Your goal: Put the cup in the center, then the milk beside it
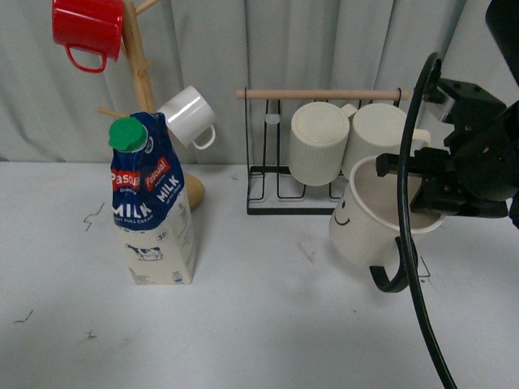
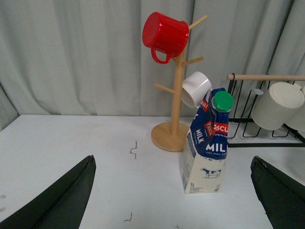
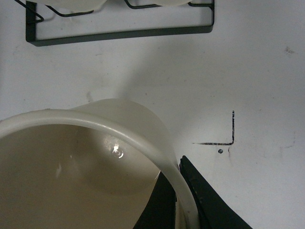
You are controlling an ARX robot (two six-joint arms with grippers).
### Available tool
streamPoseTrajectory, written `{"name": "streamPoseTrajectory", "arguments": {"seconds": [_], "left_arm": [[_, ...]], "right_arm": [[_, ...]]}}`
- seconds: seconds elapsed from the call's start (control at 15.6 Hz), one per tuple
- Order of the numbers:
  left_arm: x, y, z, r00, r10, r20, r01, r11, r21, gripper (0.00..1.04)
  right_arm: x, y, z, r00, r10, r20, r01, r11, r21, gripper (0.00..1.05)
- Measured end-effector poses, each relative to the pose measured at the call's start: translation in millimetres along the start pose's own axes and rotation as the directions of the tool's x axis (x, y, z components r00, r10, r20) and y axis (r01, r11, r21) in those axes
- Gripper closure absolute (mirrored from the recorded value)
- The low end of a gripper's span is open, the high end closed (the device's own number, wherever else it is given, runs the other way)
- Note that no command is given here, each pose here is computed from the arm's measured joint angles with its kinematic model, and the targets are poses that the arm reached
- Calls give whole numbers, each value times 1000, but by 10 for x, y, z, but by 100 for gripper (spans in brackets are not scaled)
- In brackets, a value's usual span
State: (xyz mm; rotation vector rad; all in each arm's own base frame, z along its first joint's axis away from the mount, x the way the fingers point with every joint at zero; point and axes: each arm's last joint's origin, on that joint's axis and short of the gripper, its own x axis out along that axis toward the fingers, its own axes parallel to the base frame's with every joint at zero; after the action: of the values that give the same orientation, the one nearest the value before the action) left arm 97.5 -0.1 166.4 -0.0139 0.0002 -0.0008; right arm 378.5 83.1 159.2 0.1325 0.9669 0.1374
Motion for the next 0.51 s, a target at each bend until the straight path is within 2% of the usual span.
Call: {"name": "streamPoseTrajectory", "arguments": {"seconds": [0.39,0.51], "left_arm": [[0,0,0,1000,0,0,0,1000,0,7],[0,0,0,1000,0,0,0,1000,0,7]], "right_arm": [[348,294,-107,998,10,-68,-12,1000,-22,101],[437,294,-88,997,-5,-78,4,1000,-16,101]]}}
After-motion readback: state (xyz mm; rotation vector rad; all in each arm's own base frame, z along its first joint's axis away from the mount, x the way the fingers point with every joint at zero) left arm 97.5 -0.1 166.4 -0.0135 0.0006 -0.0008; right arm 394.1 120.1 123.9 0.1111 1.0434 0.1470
